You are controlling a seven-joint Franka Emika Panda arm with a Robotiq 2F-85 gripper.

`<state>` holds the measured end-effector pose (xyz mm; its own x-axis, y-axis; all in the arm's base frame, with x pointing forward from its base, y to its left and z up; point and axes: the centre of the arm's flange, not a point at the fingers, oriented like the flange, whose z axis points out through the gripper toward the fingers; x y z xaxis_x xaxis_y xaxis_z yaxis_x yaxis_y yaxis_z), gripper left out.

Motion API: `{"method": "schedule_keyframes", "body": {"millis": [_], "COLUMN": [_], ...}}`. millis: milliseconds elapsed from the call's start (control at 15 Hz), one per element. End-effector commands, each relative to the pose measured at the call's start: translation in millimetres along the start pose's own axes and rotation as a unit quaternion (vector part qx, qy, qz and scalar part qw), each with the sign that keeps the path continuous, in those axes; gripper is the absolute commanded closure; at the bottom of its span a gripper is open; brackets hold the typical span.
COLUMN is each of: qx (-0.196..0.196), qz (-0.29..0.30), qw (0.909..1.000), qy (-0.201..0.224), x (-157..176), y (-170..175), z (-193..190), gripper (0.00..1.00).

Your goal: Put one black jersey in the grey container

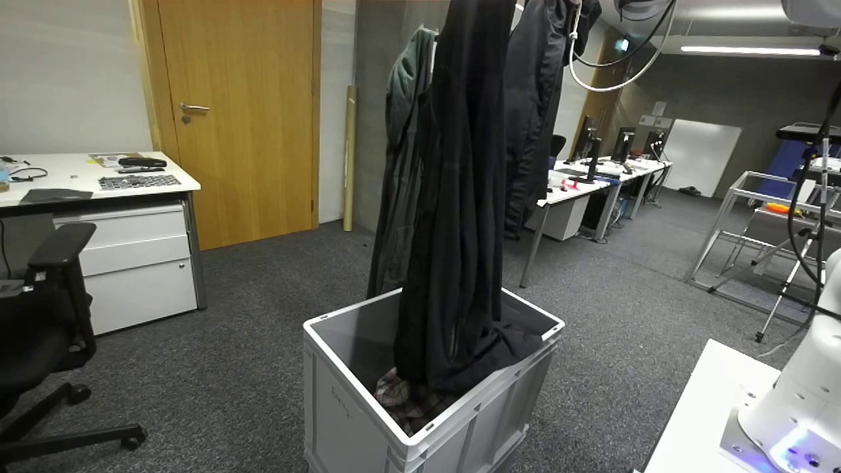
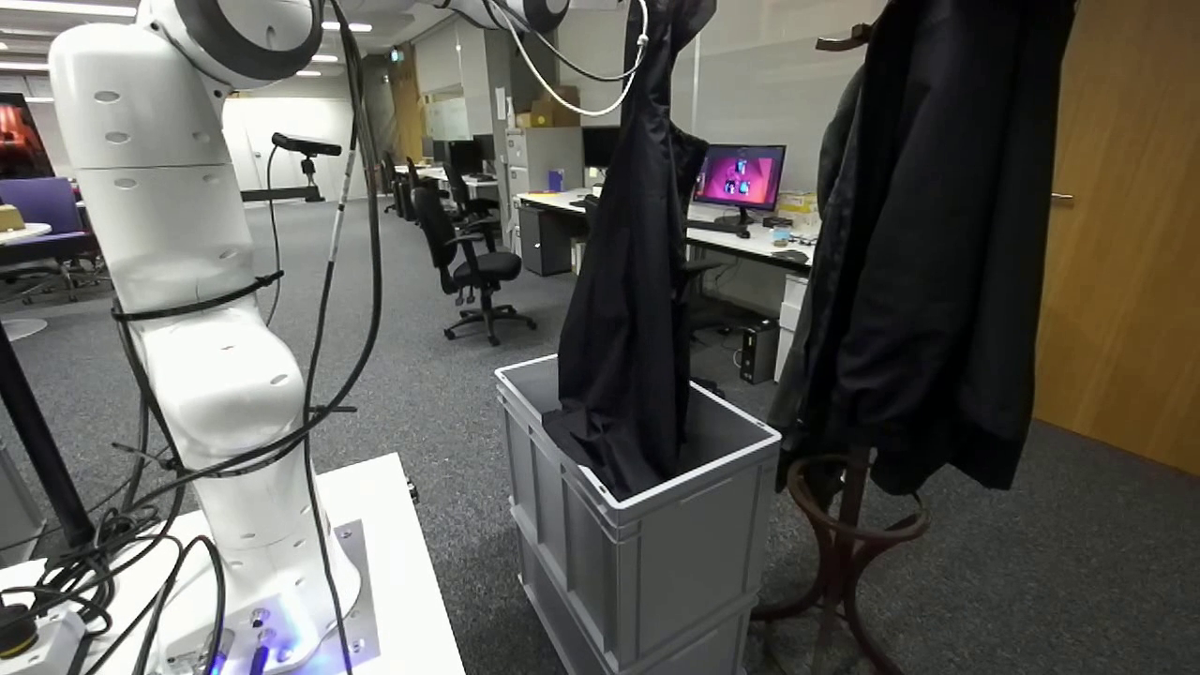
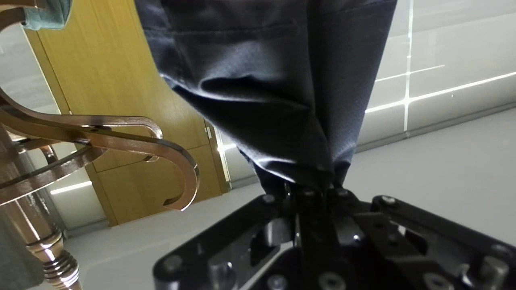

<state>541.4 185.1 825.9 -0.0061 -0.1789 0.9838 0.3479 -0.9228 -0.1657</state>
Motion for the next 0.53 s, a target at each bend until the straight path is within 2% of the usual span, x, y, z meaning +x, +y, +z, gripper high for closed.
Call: {"method": "schedule_keyframes", "body": {"millis": [0, 467], "qx": [-0.010, -0.033], "qz": [0.006, 0.016], "qw": [0.9999, 0.9964], "qy": [-0.009, -0.077], "x": [11, -5], "y": [-9, -2], "z": [-6, -2], "gripper": [1.00, 1.00]}}
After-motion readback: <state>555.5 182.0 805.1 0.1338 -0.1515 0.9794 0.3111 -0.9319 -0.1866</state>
